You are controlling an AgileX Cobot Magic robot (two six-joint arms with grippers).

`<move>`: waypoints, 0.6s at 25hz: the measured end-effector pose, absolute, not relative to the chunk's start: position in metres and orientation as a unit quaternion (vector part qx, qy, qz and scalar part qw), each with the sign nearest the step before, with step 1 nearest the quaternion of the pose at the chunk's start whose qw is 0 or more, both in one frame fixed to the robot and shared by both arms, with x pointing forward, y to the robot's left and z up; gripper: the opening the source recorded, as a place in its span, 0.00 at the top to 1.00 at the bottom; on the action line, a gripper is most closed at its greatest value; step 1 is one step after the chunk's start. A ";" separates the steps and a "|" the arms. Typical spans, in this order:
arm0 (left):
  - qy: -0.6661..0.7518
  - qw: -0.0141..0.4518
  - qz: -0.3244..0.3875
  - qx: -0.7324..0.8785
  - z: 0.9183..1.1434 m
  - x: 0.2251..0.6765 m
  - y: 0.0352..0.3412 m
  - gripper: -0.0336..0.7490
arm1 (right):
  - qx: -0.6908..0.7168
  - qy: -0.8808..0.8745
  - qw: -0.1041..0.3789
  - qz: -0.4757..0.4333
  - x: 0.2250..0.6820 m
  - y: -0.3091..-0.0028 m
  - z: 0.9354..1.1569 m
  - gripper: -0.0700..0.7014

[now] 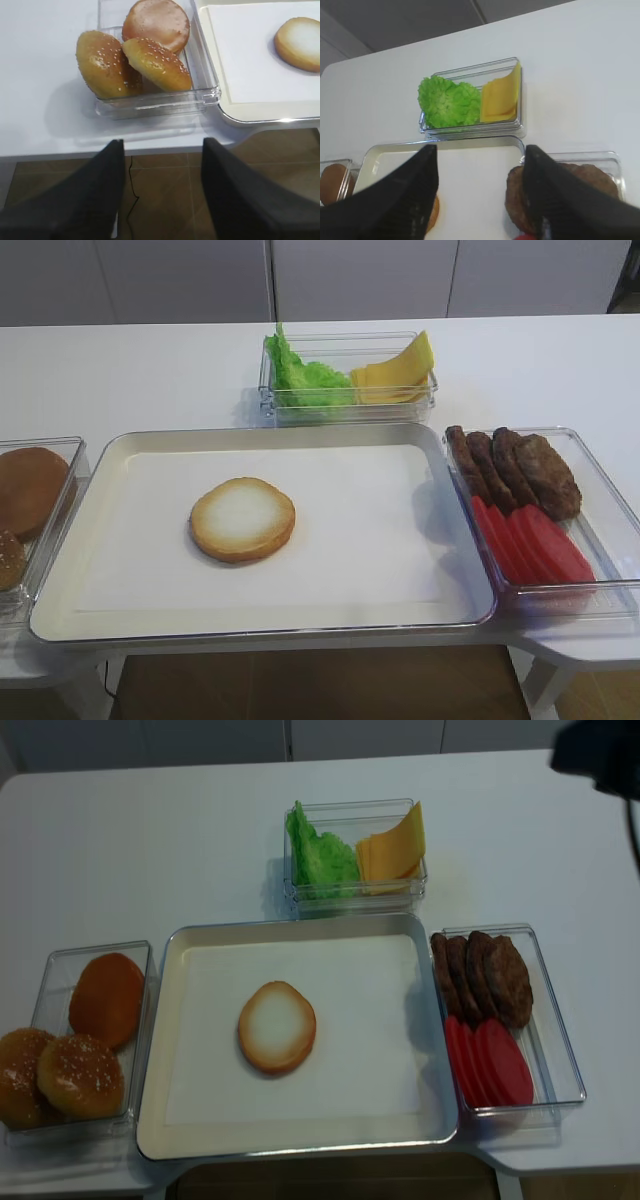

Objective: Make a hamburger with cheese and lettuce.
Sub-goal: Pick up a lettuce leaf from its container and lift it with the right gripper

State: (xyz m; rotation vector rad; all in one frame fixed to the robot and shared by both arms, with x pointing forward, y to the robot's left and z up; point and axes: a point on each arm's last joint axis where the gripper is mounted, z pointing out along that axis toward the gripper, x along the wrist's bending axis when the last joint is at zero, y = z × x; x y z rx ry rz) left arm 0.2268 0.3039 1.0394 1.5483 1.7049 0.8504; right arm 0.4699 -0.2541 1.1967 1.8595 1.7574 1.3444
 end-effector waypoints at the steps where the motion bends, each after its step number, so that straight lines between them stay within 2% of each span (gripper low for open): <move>1: 0.654 0.337 0.326 0.594 1.039 0.227 0.304 0.49 | 0.632 0.614 0.120 0.457 0.481 -0.247 1.196 0.38; 7: 0.654 0.337 0.326 0.594 1.039 0.227 0.304 0.49 | 0.598 0.664 0.094 0.440 0.544 -0.195 1.182 0.38; 15: 0.654 0.337 0.326 0.594 1.039 0.227 0.304 0.49 | 0.577 0.694 0.066 0.426 0.617 -0.131 1.135 0.38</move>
